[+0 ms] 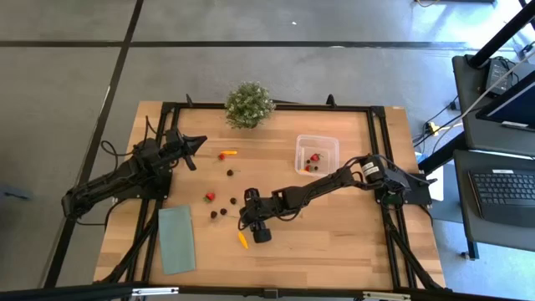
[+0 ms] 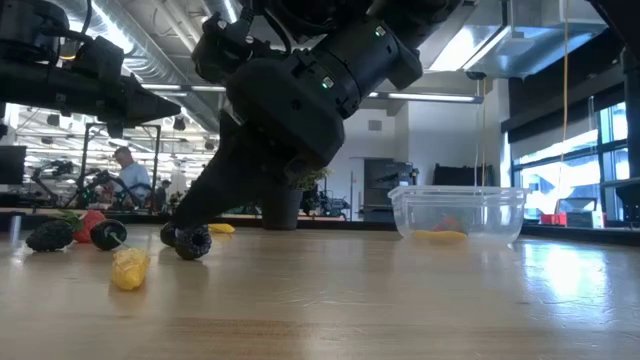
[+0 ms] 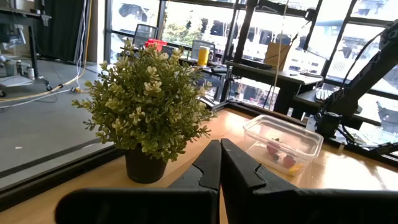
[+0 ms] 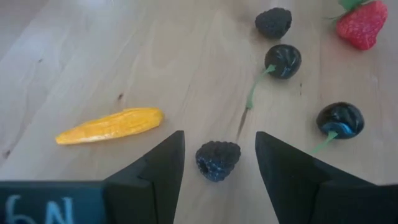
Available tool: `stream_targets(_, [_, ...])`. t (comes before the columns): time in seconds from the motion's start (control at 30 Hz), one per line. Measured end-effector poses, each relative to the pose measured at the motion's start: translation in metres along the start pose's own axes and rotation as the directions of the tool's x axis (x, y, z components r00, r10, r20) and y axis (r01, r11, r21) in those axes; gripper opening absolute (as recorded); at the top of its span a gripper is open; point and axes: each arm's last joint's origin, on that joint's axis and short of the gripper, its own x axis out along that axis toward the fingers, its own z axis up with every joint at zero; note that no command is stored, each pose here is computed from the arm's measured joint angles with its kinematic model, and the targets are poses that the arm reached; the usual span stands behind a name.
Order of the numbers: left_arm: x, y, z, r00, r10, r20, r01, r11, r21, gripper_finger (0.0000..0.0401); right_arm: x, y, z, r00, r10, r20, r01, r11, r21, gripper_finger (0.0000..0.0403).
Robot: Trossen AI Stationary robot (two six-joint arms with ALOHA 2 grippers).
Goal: Pick and placing Produce into tupperware
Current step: Put the right blackberry into the transparent bin
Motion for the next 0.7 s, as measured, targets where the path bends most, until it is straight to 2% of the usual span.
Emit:
stream_targets(0.3, [0.000, 0.000, 0.000, 1.000, 0.000, 0.000, 0.000, 1.000, 0.000, 0.0000, 0.016, 0.001, -0.014, 1.000, 0.002, -0.025, -0.001, 0.999, 0.033, 0.0198])
stream_targets(0.7, [0.000, 0.000, 0.000, 1.000, 0.000, 0.000, 0.000, 1.000, 0.000, 0.0000, 0.020, 0.001, -0.017, 0.999, 0.002, -0.033, 0.001, 0.998, 0.068, 0.0198])
